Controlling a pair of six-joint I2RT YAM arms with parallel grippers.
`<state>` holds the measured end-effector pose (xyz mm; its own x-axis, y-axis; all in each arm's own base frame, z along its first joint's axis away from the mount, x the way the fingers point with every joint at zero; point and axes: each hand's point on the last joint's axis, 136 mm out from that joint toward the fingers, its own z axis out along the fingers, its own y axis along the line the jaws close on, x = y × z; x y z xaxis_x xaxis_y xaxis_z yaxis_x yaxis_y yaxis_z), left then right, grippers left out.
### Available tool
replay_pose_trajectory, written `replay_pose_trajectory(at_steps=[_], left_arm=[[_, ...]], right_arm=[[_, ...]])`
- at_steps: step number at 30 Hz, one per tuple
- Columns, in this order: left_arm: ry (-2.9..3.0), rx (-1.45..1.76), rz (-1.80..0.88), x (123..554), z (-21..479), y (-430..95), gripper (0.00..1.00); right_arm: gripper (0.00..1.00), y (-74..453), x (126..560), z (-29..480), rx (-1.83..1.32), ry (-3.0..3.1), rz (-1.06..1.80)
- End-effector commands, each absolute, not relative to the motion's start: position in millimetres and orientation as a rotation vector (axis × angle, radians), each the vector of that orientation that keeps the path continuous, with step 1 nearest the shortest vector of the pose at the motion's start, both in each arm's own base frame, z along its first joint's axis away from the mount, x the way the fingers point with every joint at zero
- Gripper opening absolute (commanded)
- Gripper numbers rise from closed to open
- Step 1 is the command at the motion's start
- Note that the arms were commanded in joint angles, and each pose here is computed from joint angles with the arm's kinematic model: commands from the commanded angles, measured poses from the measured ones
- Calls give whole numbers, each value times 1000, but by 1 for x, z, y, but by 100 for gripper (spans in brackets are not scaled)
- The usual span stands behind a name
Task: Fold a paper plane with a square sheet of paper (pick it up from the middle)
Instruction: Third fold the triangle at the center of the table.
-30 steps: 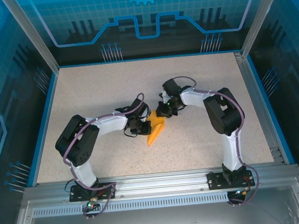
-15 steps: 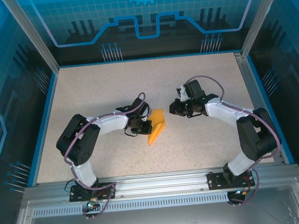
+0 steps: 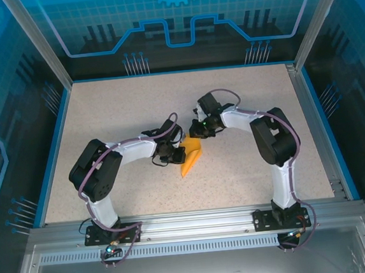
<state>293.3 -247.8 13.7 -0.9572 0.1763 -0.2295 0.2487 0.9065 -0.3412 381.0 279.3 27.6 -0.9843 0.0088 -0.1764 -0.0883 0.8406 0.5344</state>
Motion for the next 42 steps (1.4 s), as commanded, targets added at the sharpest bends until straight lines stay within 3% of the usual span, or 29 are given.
replay_pose_trajectory(at_steps=[1,11,24,28,35,39,42], left_arm=[[2908,368,-511,291,8,-243,12],[2860,388,-516,300,24,-247,13],[2912,378,-486,294,4,-243,13],[2928,375,-481,291,-3,-241,13],[2931,368,-487,288,-2,-240,13],[2929,363,-498,288,-2,-241,12],[2933,362,-503,287,-4,-241,13]], right_arm=[[11,275,367,6,-91,2950,760],[10,266,356,-15,-95,3009,699],[11,266,355,-13,-74,3012,713],[11,269,360,7,-74,2967,754],[12,241,378,87,45,2702,828],[10,238,357,109,85,2540,967],[6,243,318,96,146,2573,1103]])
